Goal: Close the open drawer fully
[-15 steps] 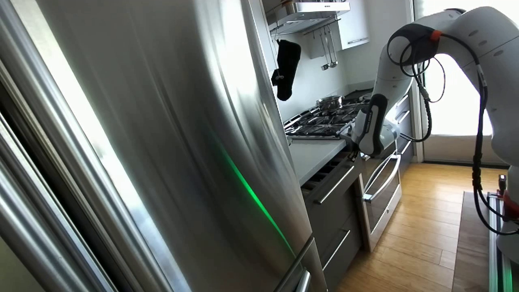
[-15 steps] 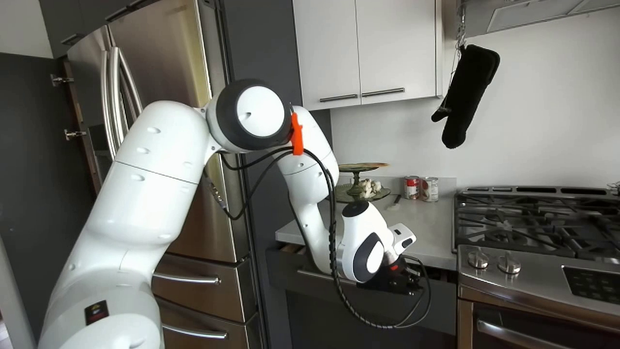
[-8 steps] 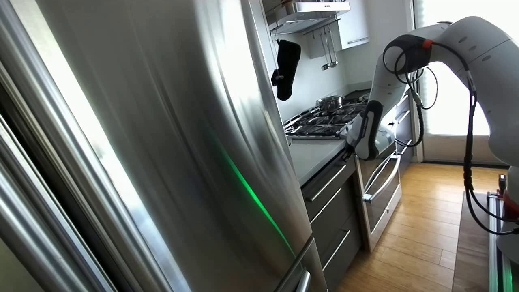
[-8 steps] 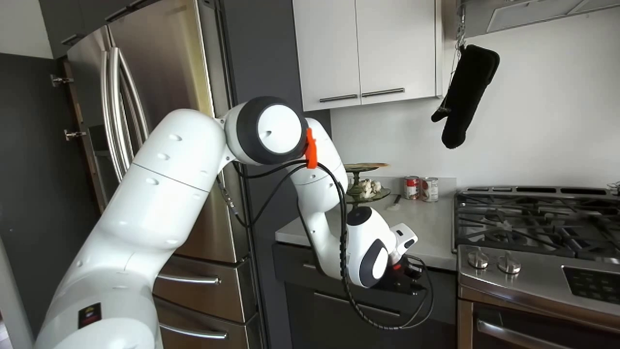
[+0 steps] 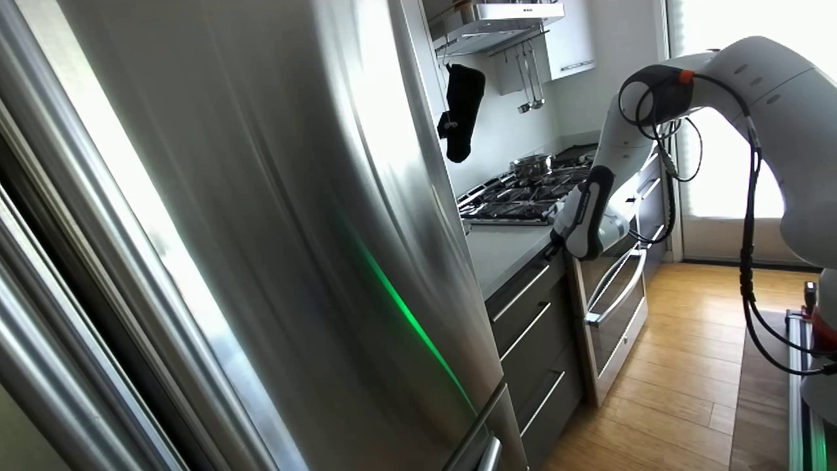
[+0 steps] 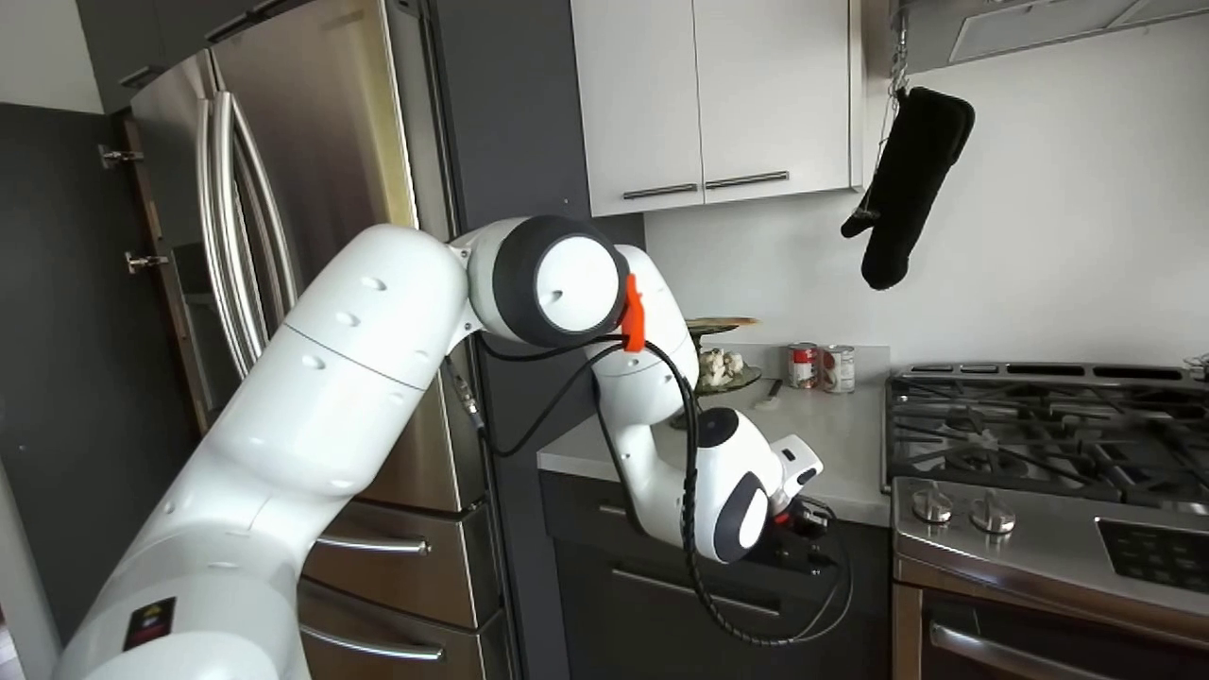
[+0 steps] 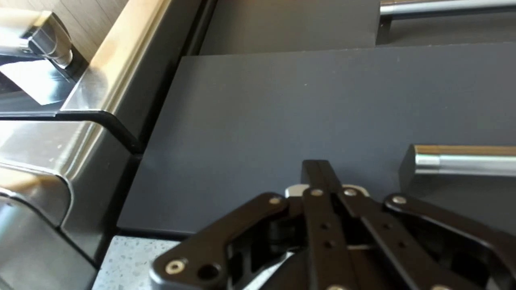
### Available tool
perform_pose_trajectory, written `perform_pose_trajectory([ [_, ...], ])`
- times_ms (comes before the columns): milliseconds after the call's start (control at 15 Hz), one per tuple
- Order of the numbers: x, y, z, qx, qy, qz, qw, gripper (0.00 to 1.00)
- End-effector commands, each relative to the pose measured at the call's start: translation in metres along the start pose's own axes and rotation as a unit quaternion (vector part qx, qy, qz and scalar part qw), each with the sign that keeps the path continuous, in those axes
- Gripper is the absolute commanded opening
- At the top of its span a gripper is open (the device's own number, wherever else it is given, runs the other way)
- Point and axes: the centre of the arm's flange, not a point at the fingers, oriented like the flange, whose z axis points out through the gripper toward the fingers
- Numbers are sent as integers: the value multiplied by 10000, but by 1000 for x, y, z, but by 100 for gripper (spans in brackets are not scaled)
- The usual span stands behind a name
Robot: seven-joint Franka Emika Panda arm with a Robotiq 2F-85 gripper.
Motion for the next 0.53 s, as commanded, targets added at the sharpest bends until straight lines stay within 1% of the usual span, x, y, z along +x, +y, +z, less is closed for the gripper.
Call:
perform_pose_trajectory([
  [0,2,6,20,167,114,59,9998,0],
  [67,1,6,22,178,140,70,9997,0],
  [267,-1,6,30,340,420,83,9985,0],
  [467,-8,8,38,361,377,141,9985,0],
])
